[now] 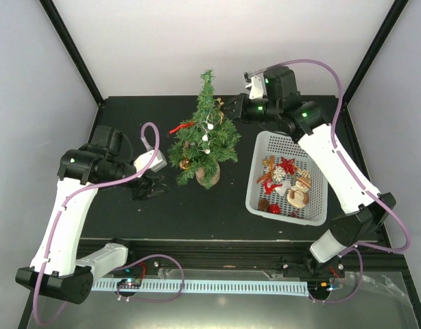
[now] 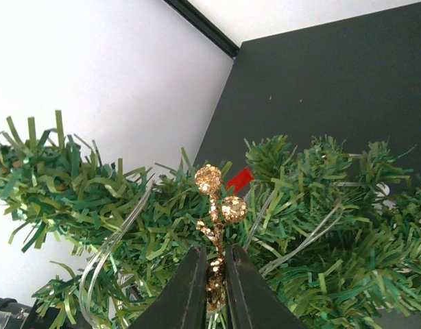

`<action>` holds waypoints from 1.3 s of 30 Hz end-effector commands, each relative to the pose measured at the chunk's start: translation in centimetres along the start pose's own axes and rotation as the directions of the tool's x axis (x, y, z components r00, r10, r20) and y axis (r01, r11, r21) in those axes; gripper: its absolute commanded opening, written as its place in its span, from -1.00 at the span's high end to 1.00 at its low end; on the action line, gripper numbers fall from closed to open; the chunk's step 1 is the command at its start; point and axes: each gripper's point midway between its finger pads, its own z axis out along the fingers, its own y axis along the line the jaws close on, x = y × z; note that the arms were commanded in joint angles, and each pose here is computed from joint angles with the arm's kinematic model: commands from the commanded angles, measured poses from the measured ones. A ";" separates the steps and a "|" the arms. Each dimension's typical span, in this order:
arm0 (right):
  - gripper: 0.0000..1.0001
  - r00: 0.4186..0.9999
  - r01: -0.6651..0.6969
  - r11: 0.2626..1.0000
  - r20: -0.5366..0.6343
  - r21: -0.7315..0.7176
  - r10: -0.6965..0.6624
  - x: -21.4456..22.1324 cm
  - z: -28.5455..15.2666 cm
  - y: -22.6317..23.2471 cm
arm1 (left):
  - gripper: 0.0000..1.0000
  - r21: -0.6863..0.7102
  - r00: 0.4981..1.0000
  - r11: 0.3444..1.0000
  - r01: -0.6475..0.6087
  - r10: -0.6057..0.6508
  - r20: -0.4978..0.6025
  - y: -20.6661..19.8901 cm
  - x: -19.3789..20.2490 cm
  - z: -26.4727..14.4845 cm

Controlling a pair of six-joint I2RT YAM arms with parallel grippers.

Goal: Decorate the small christmas tree

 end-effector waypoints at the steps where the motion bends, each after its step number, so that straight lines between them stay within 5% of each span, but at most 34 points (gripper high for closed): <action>1: 0.77 1.000 0.015 1.000 -0.013 -0.002 -0.015 0.9 -0.1 0.5 | -0.05 -0.011 1.000 1.000 -0.009 0.009 0.017 -0.1 -0.1 -0.2; 14: 0.74 0.999 -0.007 0.999 -0.050 0.032 0.009 2.9 0.3 -1.2 | -0.06 -0.009 1.000 1.000 -0.009 0.009 0.021 0.0 -0.2 -0.1; 31: 0.25 1.000 0.012 0.997 -0.021 0.083 -0.010 2.8 -1.1 -1.6 | -0.06 -0.006 1.000 1.000 -0.001 0.001 0.013 0.1 0.1 0.1; 39: 0.25 0.999 0.036 0.983 0.005 0.181 -0.037 2.9 -2.7 -3.0 | -0.05 -0.040 1.000 0.999 -0.003 0.002 -0.007 0.3 0.5 -0.2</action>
